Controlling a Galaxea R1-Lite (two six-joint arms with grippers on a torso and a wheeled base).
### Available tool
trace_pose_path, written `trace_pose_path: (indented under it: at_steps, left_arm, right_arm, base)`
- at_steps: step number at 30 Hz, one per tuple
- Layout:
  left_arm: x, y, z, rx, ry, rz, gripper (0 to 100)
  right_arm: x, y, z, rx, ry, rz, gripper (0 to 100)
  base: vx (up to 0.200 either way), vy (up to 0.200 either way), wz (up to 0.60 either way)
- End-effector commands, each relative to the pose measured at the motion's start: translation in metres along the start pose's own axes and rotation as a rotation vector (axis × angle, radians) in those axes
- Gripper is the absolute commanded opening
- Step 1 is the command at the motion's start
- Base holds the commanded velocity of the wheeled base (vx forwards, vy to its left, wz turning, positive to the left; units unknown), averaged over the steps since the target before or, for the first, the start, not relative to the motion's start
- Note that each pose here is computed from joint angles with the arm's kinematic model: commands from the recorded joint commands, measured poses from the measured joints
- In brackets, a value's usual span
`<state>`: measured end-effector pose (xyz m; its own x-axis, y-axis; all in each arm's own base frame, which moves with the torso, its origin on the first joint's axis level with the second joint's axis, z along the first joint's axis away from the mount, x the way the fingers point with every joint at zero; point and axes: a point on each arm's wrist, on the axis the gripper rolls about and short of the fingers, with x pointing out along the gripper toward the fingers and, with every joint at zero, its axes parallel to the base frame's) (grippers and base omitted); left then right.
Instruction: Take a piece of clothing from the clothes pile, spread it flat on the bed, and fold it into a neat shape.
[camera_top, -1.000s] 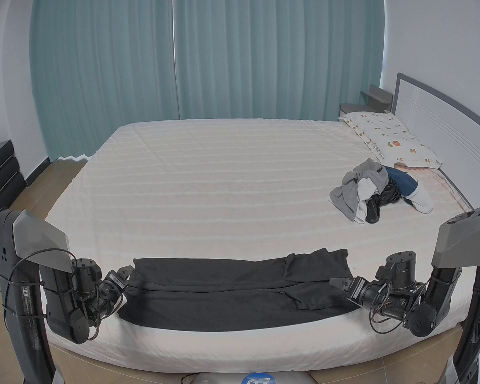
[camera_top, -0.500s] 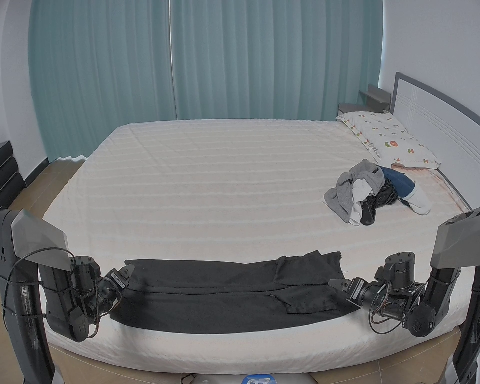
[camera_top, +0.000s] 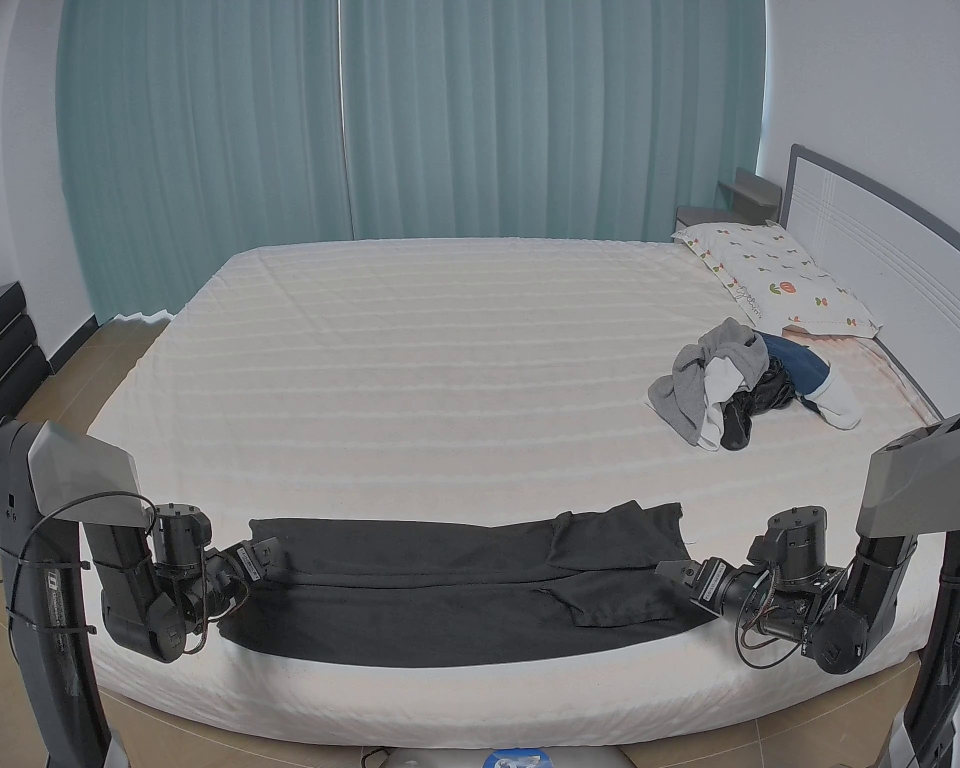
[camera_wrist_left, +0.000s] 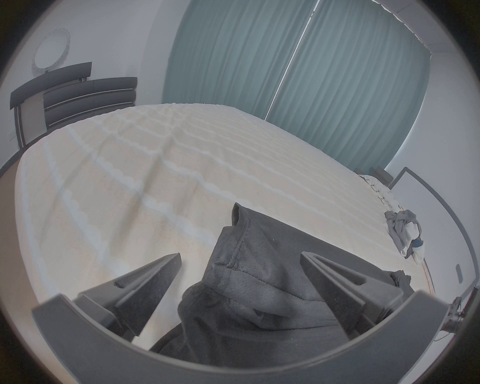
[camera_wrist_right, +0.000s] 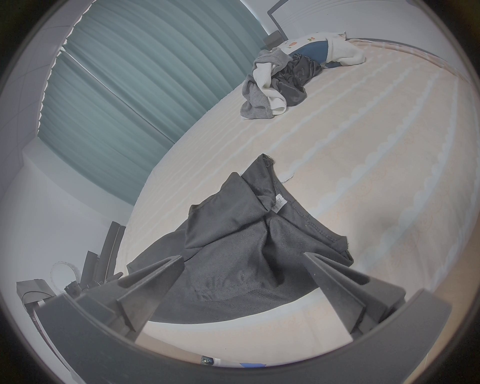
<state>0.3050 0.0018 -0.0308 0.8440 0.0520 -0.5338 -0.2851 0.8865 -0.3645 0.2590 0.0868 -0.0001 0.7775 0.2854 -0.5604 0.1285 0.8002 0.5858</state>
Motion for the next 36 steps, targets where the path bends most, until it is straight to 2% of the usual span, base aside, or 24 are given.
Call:
trace_pose_path:
  at_steps: [1, 11, 12, 21, 36]
  left_arm:
    - [0.015, -0.001, -0.006, 0.011, 0.012, -0.001, 100]
    - [0.015, -0.005, -0.022, 0.036, 0.069, -0.006, 100]
    - [0.017, -0.005, -0.023, 0.036, 0.068, -0.007, 0]
    - [0.022, -0.002, -0.028, 0.034, 0.082, 0.001, 0]
    - [0.013, -0.002, -0.009, 0.015, 0.025, -0.002, 0]
  right_arm:
    - [0.003, -0.002, -0.002, 0.000, 0.011, -0.009, 100]
    - [0.005, -0.003, -0.003, 0.001, 0.010, -0.014, 100]
    - [0.005, -0.003, -0.003, 0.000, 0.011, -0.013, 100]
    - [0.004, -0.003, -0.003, -0.002, 0.011, -0.013, 100]
    - [0.002, -0.003, -0.001, 0.002, 0.001, -0.012, 100]
  base:
    - [0.000, 0.000, 0.00]
    - [0.000, 0.000, 0.00]
    - [0.000, 0.000, 0.00]
    - [0.000, 0.000, 0.00]
    - [0.000, 0.000, 0.00]
